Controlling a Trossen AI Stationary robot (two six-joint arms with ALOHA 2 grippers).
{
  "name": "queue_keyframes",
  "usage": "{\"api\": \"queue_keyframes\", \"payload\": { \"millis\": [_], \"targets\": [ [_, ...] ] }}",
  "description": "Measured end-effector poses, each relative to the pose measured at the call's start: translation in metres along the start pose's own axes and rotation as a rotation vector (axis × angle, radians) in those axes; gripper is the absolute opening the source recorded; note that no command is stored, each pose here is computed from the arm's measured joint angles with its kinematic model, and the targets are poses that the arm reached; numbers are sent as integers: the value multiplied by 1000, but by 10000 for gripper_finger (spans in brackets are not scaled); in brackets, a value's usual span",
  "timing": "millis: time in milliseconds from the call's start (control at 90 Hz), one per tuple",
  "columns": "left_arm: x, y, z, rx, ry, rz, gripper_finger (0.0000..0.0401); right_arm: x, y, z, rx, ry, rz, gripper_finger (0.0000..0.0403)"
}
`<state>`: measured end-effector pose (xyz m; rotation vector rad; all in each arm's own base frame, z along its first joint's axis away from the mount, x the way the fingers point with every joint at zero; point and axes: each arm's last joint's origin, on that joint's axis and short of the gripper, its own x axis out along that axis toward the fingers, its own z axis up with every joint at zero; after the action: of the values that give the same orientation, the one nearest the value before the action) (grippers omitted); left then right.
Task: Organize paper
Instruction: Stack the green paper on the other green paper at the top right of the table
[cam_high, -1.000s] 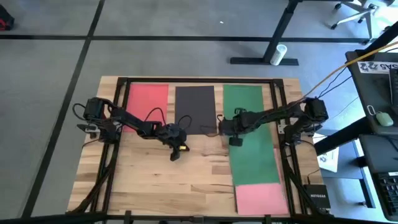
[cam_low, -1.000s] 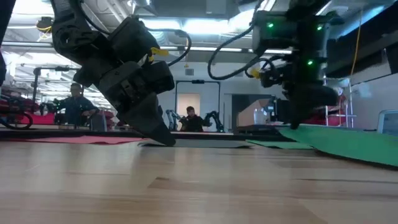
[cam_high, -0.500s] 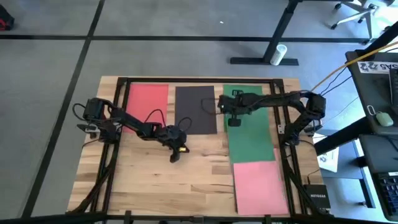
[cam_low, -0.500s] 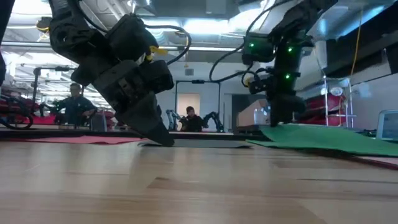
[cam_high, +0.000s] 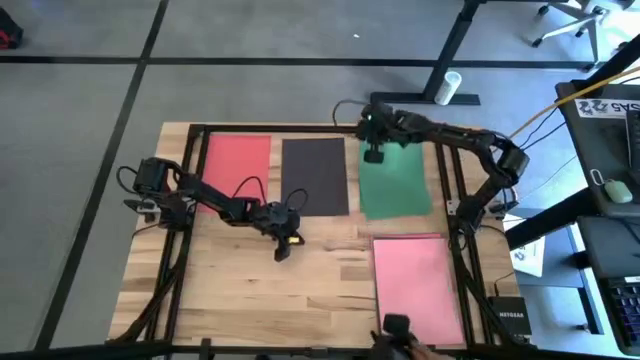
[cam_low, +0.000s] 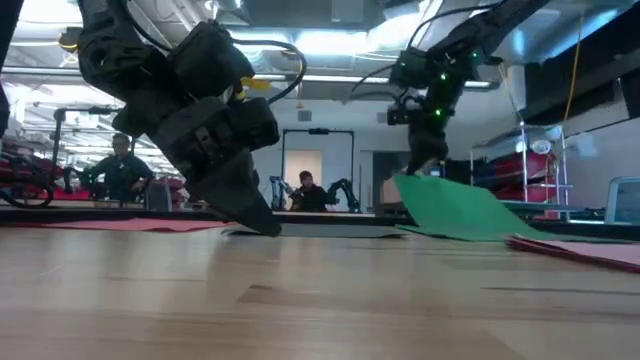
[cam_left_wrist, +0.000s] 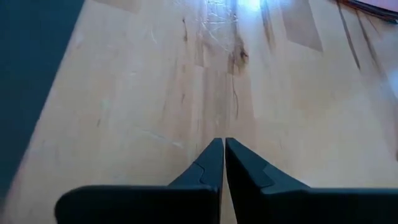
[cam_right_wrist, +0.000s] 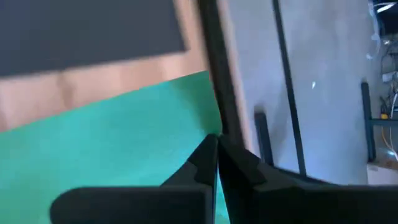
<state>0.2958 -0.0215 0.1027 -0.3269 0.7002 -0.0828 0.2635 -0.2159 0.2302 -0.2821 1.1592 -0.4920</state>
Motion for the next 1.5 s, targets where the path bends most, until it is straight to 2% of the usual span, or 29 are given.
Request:
{"api": "queue_keyframes", "payload": {
  "millis": [244,622,911,1500],
  "targets": [
    [0,0,0,-3,-4,13,0,6,-19,-7,31,-14,-1,0],
    [0,1,0,-18,-7,21,0,37,-13,-13,29,41,64,0],
    [0,1,0,-18,-7,21,0,39,-21,-20,78,53,59,0],
    [0,1,0,-25,-7,23,0,38,-19,-20,54,41,107,0]
  ]
}}
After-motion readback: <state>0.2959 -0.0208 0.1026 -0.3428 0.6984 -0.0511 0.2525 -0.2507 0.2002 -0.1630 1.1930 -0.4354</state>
